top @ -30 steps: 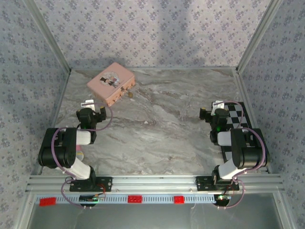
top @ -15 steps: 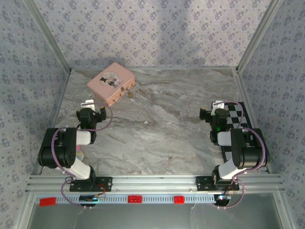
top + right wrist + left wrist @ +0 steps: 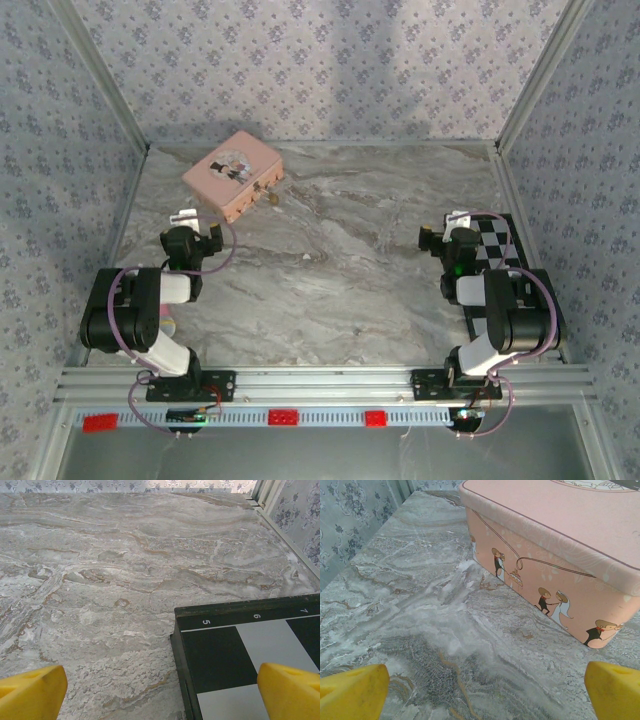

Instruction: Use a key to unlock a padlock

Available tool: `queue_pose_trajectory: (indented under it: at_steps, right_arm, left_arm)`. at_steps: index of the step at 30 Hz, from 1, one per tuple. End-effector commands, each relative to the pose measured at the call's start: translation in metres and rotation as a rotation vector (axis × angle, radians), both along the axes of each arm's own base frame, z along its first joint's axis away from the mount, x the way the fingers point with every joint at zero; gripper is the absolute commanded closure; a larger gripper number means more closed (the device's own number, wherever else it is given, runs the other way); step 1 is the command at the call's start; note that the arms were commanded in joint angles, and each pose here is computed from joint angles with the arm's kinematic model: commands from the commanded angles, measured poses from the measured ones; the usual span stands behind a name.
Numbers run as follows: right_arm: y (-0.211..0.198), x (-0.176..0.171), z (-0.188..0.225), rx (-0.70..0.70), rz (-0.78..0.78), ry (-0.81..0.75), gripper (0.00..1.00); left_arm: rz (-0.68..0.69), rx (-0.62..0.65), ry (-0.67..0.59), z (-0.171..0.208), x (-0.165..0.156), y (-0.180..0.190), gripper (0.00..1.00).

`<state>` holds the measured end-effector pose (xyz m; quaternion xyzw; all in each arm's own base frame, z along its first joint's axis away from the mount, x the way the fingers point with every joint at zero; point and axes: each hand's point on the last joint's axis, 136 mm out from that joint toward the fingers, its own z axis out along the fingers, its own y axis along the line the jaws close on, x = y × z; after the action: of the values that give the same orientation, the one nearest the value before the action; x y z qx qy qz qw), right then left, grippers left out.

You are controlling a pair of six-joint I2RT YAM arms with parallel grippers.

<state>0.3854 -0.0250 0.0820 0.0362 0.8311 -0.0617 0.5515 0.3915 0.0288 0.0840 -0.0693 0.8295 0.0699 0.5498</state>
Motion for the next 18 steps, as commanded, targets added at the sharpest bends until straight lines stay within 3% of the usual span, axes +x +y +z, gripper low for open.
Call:
queue_pose_trajectory:
  at_steps: [1,3,7,9,12,18]
  right_arm:
    - [0.000,0.005,0.006,-0.007,0.012,-0.017,0.01]
    - [0.023,0.001,0.008,-0.046,0.128,-0.037,0.01]
    - [0.032,-0.013,0.019,-0.077,0.160,-0.107,0.01]
    - [0.035,-0.018,0.027,-0.091,0.167,-0.129,0.01]
    - [0.056,-0.024,0.036,-0.140,0.243,-0.110,0.01]
    - [0.090,-0.051,0.085,-0.118,0.344,-0.184,0.01]
  left_arm:
    - [-0.016,0.002,-0.032,0.008,0.002,-0.003,0.00]
    - [-0.087,0.027,-0.043,0.011,0.000,-0.018,0.00]
    - [-0.061,0.070,-0.138,0.029,-0.017,-0.019,0.00]
    - [-0.091,0.098,-0.102,0.040,-0.021,-0.031,0.00]
    - [-0.143,0.034,-0.049,0.060,-0.027,-0.046,0.00]
    - [-0.098,-0.080,-0.188,0.119,-0.060,-0.049,0.00]
